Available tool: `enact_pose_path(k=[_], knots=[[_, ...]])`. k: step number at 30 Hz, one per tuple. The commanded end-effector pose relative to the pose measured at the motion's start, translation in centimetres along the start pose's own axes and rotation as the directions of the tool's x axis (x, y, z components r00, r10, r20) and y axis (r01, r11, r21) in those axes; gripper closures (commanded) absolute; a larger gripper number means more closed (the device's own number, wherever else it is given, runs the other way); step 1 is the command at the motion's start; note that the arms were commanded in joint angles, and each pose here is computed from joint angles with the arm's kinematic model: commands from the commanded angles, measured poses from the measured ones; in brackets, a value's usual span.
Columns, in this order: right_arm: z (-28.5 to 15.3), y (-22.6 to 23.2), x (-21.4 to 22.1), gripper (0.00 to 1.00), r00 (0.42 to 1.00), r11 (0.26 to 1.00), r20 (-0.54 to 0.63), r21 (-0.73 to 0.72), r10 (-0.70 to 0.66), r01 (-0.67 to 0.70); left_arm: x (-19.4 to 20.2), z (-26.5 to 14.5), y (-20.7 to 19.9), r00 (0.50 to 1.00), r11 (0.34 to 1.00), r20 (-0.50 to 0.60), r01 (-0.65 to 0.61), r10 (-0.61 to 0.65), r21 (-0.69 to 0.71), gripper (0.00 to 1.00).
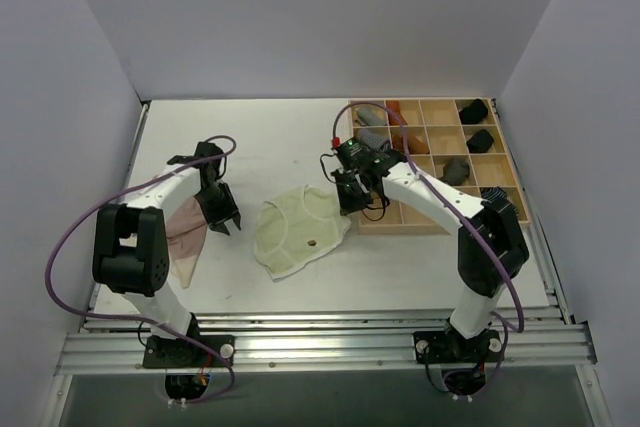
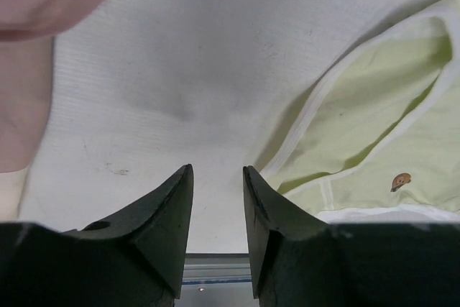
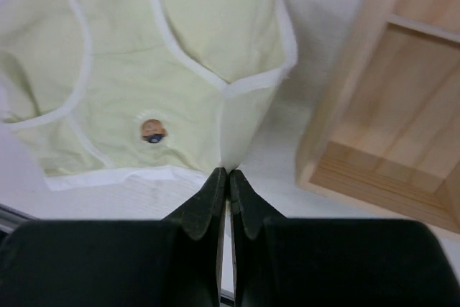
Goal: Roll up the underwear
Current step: Fold the underwear
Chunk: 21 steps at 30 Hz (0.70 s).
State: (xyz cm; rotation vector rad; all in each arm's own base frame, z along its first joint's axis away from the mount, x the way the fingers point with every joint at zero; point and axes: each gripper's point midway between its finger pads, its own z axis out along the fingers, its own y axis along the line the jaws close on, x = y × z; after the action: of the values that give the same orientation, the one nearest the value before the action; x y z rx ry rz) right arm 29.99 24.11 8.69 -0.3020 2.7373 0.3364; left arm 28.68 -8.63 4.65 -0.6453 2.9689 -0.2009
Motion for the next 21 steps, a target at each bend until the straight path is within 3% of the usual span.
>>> enact_pose_path(k=[1, 7, 17, 21], knots=[[-1.4, 3.9, -0.9, 1.0, 0.998, 0.997, 0.024, -0.043, -0.065, 0.066, -1.8, -2.3, 0.1, 0.998, 1.0, 0.056, 0.023, -0.023, 0.013, 0.57], [-0.5, 9.8, -0.4, 1.0, 0.989, 0.984, 0.019, -0.1, -0.144, 0.146, -3.0, -2.7, 1.8, 0.989, 0.989, 0.054, 0.132, -0.136, 0.069, 0.55], [1.8, 19.5, 3.6, 1.0, 0.943, 0.922, -0.007, -0.212, -0.332, 0.323, -3.2, -2.5, 3.9, 0.98, 0.978, 0.029, 0.195, -0.198, 0.08, 0.54], [2.8, 20.9, 6.0, 1.0, 0.93, 0.909, -0.048, -0.238, -0.363, 0.343, -2.9, -2.3, 4.4, 0.98, 0.978, 0.023, 0.195, -0.197, 0.075, 0.54]])
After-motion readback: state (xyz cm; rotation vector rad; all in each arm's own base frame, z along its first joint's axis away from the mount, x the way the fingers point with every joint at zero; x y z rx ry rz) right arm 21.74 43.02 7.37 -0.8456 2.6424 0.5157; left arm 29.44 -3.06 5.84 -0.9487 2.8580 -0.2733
